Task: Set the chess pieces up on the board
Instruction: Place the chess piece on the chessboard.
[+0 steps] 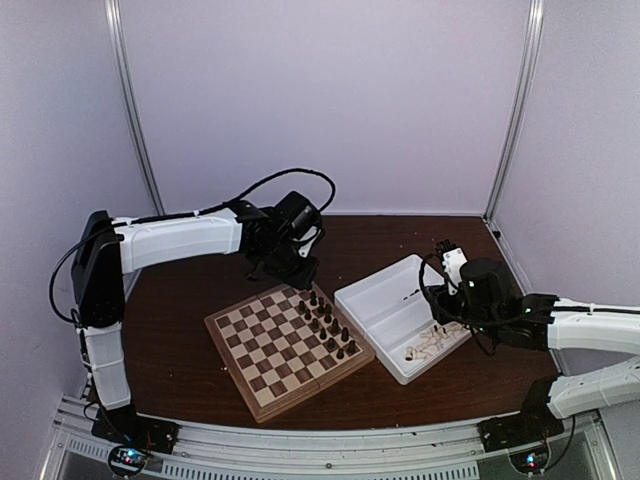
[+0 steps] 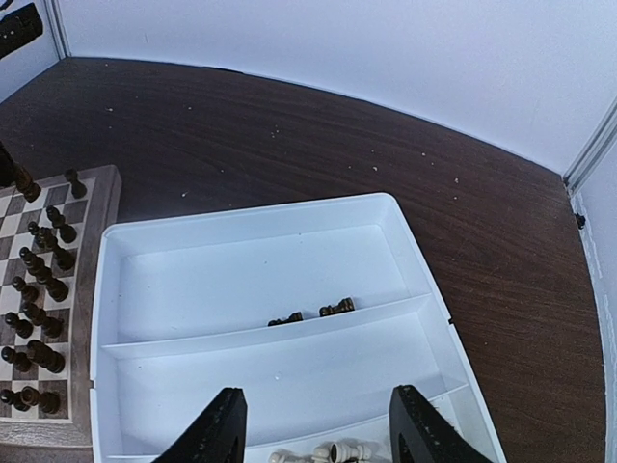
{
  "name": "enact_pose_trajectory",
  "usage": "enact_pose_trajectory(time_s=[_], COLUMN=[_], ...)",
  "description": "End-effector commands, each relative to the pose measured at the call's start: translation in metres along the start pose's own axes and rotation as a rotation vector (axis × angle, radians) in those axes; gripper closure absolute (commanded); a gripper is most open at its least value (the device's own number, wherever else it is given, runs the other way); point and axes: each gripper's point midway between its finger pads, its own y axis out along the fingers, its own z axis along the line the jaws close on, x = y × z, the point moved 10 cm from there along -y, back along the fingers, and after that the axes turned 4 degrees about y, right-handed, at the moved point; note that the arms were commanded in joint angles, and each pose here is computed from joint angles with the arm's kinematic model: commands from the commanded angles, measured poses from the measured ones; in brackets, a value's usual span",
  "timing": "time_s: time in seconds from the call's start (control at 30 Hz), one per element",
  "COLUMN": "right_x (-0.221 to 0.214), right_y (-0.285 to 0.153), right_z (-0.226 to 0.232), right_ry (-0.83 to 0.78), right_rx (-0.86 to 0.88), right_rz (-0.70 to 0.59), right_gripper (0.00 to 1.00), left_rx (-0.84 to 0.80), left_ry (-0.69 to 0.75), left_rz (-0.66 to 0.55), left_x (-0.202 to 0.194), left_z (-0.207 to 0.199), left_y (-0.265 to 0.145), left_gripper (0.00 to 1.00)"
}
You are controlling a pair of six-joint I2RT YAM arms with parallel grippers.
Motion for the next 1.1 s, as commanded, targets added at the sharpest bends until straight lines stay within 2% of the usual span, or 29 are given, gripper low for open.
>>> enact_pose_trajectory(time_s=[0.0,1.07], right_x=[0.003,0.001], right_y=[0.001,0.001], right_z=[-0.001,-0.003], right_ry=[-0.001,-0.002], right_rx=[-0.001,-0.011], right_rz=[-0.015,-0.014], right_gripper=[0.46,0.46], left_rx=[0.006,0.045], left_ry=[0.021,0.026], left_rz=[-0.048,0.034], left_x=[0.014,0.009], left_z=[0.002,0.017], left_y=[-0.003,0.041], left_gripper=[0.95,0.95])
